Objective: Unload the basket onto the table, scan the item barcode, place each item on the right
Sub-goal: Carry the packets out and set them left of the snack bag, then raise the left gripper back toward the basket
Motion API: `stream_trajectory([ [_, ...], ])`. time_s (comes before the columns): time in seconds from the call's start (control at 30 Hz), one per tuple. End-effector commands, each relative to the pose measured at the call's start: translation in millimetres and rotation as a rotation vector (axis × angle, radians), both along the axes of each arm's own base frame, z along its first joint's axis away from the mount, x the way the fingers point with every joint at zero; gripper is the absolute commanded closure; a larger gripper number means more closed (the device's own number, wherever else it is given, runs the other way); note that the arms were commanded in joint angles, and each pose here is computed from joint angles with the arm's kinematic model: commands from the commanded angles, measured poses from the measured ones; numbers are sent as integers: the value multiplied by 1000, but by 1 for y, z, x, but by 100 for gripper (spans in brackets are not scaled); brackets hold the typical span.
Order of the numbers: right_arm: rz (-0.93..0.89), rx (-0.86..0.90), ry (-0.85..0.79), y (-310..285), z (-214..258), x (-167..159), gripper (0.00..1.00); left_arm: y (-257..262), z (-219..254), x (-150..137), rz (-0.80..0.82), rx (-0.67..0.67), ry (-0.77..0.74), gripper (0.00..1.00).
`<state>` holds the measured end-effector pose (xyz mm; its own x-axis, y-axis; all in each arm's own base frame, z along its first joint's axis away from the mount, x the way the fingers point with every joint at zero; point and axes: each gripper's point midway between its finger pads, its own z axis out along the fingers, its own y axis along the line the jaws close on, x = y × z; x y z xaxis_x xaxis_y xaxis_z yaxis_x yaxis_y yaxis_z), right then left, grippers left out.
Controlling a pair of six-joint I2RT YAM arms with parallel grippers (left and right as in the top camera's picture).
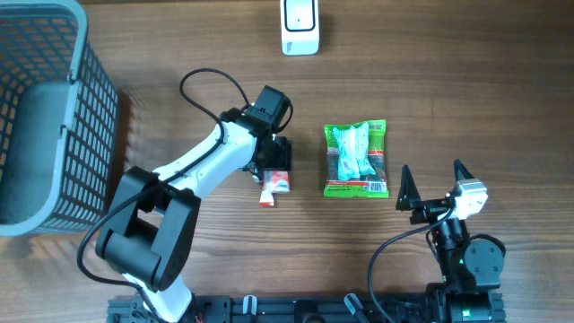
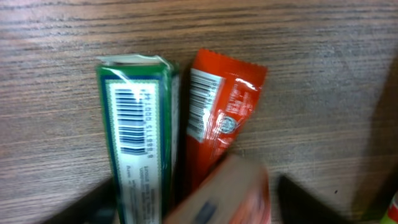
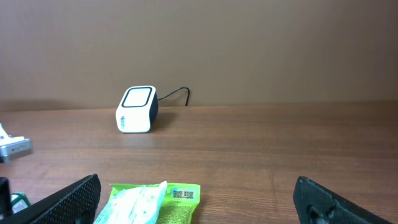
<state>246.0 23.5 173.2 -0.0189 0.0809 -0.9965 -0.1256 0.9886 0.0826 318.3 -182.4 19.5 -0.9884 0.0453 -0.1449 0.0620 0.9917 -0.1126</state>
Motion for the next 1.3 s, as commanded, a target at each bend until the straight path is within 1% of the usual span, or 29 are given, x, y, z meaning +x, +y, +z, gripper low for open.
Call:
stream_trajectory([
  [0.0,-2,-3,-6,-1,1,0,0,0,15,13,1,-17,-46,0],
  [0.07,-2,-3,-6,-1,1,0,0,4,39,27,0,-29,-96,0],
  [0.17,-2,-3,-6,-1,1,0,0,21,91,48,59,-45,-185,0],
  [0.27,-2,-3,-6,-1,1,0,0,41,138,60,96,-64,-264,0],
  [0.47,-2,-3,-6,-1,1,0,0,102,217,62,185,-64,-428,0],
  [0.6,-2,-3,-6,-1,1,0,0,153,253,56,296,-28,-535,0],
  [0.73,-2,-3,-6,-1,1,0,0,194,269,48,404,-7,-583,0],
  [0.9,-2,-3,-6,-1,1,0,0,227,271,44,494,18,-588,0],
  [1.27,-2,-3,-6,-1,1,0,0,231,268,41,507,23,-571,0],
])
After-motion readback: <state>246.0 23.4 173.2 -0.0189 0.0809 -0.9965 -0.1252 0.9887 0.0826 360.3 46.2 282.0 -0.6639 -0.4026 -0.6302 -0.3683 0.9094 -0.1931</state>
